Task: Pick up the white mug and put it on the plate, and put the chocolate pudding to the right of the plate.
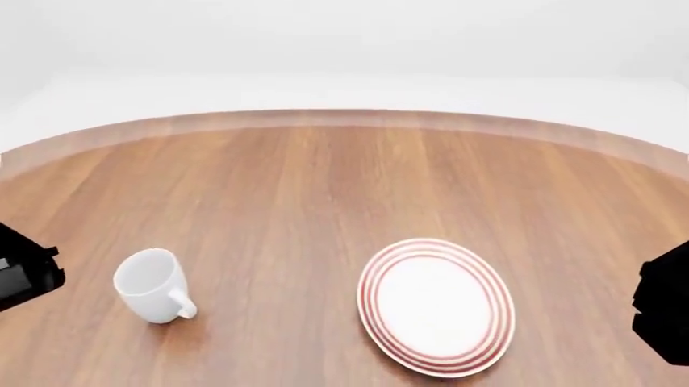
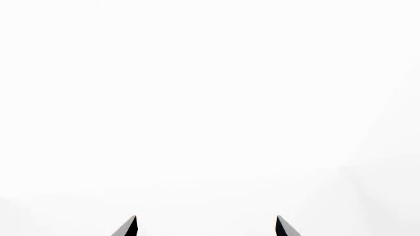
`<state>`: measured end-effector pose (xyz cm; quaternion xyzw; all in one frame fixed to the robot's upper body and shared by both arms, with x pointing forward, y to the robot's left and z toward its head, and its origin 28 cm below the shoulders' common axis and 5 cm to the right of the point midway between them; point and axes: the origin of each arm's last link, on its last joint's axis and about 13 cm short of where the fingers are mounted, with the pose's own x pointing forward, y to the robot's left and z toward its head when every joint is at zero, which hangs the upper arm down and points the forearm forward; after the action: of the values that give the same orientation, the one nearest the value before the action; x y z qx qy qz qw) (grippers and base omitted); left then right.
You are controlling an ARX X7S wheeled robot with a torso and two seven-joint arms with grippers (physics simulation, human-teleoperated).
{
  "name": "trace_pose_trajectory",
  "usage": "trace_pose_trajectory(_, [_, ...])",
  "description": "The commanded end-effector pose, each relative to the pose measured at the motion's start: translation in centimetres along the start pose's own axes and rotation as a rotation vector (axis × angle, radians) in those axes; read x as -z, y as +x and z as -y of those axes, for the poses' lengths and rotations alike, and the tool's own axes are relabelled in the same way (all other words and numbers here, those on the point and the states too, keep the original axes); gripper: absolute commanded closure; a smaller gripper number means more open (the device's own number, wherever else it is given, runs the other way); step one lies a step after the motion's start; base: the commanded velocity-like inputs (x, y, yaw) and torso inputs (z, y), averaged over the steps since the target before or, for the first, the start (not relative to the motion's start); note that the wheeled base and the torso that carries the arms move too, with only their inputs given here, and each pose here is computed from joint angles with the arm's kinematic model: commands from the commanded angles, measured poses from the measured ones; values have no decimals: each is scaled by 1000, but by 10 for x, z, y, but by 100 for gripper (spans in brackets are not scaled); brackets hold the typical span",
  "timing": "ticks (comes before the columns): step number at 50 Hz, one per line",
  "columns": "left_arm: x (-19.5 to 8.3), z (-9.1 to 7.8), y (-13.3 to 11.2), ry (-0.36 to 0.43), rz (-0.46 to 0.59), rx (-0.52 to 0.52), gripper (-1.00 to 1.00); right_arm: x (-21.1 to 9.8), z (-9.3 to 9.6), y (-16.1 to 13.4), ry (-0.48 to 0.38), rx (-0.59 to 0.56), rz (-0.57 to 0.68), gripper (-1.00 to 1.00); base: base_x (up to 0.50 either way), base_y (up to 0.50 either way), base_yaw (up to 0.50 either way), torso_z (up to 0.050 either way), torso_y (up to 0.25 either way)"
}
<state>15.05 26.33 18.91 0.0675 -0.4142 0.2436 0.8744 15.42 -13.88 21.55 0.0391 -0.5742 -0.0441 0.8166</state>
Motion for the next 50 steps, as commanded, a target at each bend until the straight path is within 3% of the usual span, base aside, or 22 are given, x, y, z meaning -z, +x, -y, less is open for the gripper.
trace_pose_trajectory(1, [4, 0, -1, 55, -43, 19, -100, 0, 3, 0, -28, 0, 10, -100, 0, 0, 0, 0, -250])
trace_pose_trajectory(12, [4, 0, -1, 61, -50, 18, -100, 0, 2, 0, -24, -1, 10, -100, 0, 0, 0, 0, -250])
trace_pose_trajectory(22, [2, 8, -1, 73, -96, 36, -100, 0, 2, 0, -21, -2, 9, -100, 0, 0, 0, 0, -3])
trace_pose_trajectory(25, [4, 26, -1, 51, -269, 80, -100, 0, 1, 0, -18, -3, 9, -100, 0, 0, 0, 0, 0])
trace_pose_trajectory(30, [6, 47, 4, 69, -450, 121, -100, 0, 2, 0, -15, 0, 4, -100, 0, 0, 0, 0, 0])
trace_pose_trajectory(35, [4, 59, 16, 119, -518, 107, -100, 1, 1, -1, -10, -1, -1, -100, 0, 0, 0, 0, 0])
trace_pose_trajectory(39, [1, 70, 26, 86, -604, 137, -100, 2, 1, -2, -9, 0, -3, -100, 0, 0, 0, 0, 0])
trace_pose_trajectory(42, [1, 79, 33, 130, -637, 122, -100, 2, 1, -2, -7, -1, -4, -100, 0, 0, 0, 0, 0])
trace_pose_trajectory(50, [6, 103, 41, 130, -786, 99, -100, 3, 1, -2, -5, 0, -6, -100, 0, 0, 0, 0, 0])
